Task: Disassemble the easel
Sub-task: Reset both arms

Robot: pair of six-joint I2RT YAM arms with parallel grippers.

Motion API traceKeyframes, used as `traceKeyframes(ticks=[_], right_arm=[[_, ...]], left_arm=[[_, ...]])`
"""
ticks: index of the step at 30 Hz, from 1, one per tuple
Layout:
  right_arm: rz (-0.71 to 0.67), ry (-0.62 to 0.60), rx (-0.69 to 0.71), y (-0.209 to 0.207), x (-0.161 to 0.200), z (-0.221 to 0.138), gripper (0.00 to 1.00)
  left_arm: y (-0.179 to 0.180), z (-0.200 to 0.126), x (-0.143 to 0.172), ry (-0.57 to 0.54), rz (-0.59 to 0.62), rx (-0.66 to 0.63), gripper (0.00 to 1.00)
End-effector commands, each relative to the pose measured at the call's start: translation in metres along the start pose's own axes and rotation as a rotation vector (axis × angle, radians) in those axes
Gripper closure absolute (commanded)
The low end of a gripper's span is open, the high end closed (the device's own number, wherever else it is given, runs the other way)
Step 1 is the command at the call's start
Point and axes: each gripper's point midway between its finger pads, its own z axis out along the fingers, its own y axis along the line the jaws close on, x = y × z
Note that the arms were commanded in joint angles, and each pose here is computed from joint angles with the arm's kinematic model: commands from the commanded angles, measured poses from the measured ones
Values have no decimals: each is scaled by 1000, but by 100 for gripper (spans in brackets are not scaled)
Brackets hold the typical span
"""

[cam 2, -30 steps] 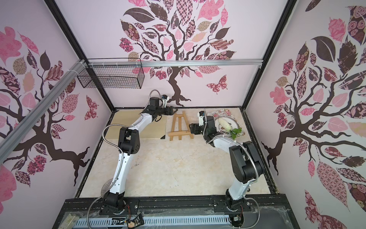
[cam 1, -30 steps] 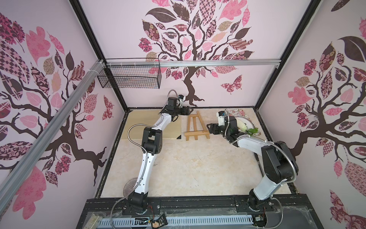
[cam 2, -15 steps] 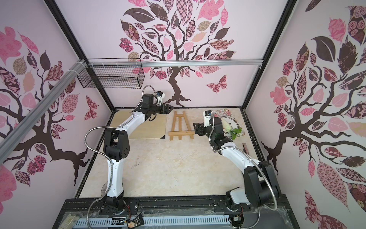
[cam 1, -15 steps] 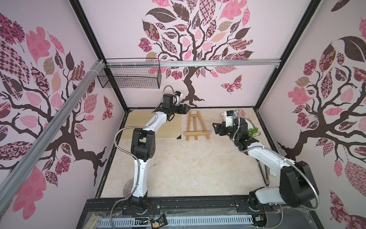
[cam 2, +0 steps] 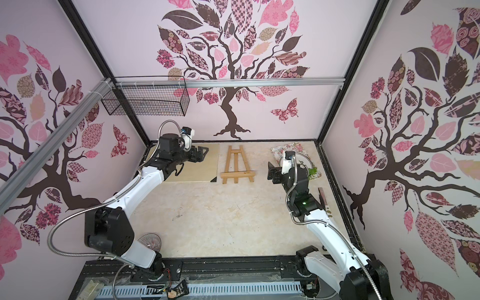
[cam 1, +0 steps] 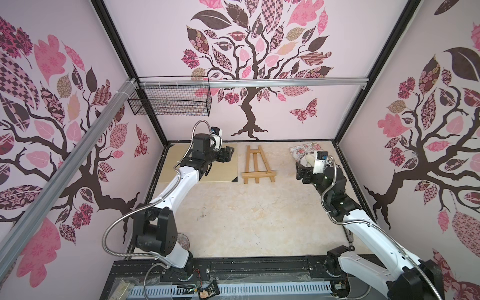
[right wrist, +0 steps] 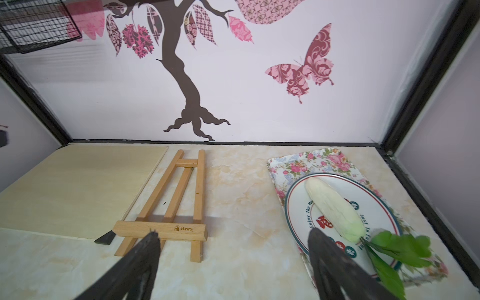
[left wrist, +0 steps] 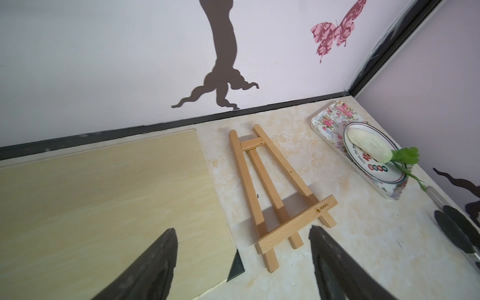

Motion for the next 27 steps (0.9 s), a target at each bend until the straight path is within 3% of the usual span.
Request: traceKeyframes(ticks=[1, 7, 14, 21, 27], right_arm=[[12, -60, 142, -27, -7, -11, 4], [22, -82, 279, -53, 4, -22, 0], [38, -93, 370, -71, 28, -25, 0], [5, -73, 455, -87, 65, -23, 0], [-59, -65, 470, -91, 89, -17, 0]], left_arm=[[21, -26, 23, 27, 24, -127, 16], [52, -82, 44, 22, 42, -333, 12], [116, -126, 79, 28, 45, -710, 3], [139, -113, 120, 79, 94, -792, 2], [158, -94, 153, 16, 37, -847, 2]])
